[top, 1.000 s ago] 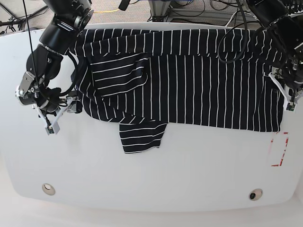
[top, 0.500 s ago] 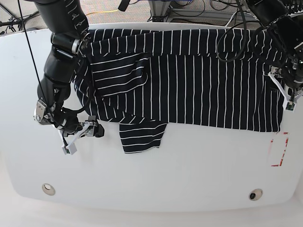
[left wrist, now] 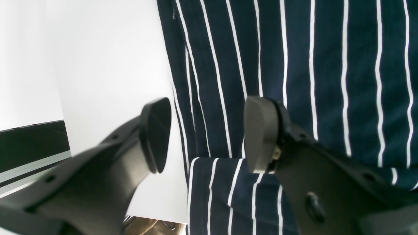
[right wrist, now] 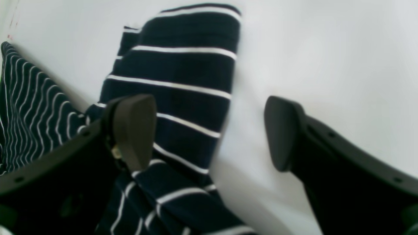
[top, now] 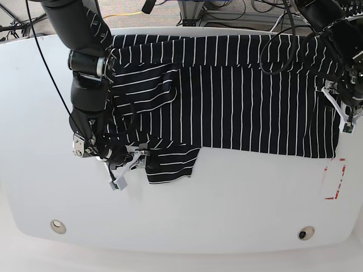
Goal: Fold the T-shirt properly
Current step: 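Move the right gripper to the hanging sleeve and grasp it, then move the left gripper to the hem corner and grasp it, then fold the hem half over the collar half with both grippers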
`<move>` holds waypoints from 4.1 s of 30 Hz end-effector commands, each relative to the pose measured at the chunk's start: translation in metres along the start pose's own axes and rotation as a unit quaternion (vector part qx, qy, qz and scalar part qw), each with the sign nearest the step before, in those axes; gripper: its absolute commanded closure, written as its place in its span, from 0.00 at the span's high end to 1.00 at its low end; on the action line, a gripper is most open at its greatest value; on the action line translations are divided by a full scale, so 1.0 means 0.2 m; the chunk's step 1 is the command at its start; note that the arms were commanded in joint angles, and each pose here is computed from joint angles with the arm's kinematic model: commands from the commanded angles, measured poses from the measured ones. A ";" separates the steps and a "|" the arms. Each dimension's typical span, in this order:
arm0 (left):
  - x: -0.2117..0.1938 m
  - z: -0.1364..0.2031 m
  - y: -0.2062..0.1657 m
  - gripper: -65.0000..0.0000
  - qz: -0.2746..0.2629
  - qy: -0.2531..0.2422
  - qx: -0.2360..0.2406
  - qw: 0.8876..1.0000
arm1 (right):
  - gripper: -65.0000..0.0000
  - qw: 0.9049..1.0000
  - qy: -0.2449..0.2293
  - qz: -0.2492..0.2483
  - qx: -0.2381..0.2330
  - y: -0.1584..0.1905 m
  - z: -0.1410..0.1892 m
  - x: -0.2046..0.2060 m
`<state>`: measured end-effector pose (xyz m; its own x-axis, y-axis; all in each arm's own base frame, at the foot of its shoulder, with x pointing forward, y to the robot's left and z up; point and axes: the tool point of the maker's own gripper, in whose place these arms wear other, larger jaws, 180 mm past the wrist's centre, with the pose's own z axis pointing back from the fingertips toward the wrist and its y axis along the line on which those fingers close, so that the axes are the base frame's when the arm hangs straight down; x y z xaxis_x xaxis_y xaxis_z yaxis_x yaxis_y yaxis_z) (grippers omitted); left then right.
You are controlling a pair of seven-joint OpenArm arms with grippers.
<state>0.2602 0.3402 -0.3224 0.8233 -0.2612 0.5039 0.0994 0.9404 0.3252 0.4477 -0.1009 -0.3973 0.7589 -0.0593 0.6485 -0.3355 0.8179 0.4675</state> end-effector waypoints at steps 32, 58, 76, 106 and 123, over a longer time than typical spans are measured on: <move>0.28 -0.31 0.38 0.79 0.273 -0.111 0.045 0.955 | 0.00 0.998 -0.033 0.042 0.032 0.18 -0.08 0.13; 0.34 -0.76 0.32 0.79 0.307 -0.112 -0.010 0.945 | 0.00 0.999 -0.024 0.041 0.026 0.14 -0.05 0.12; 0.41 -0.79 0.08 0.10 0.247 -0.108 -0.073 0.960 | 0.00 0.998 -0.024 0.046 0.020 0.12 -0.04 0.14; 0.70 -0.30 -0.09 0.00 0.098 -0.244 -0.109 0.959 | 0.00 0.957 -0.004 0.246 -0.152 0.02 0.64 0.50; 0.39 -0.10 -0.29 0.00 0.017 -0.227 -0.108 0.968 | 0.00 0.955 0.005 0.230 -0.187 -0.01 0.89 0.05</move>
<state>0.3238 0.2695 -0.3421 0.5620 -0.2279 0.7952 0.2278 0.9668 0.1161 0.3593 -0.1969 -0.2985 0.6107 0.3562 0.7072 -0.4347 0.8973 -0.0765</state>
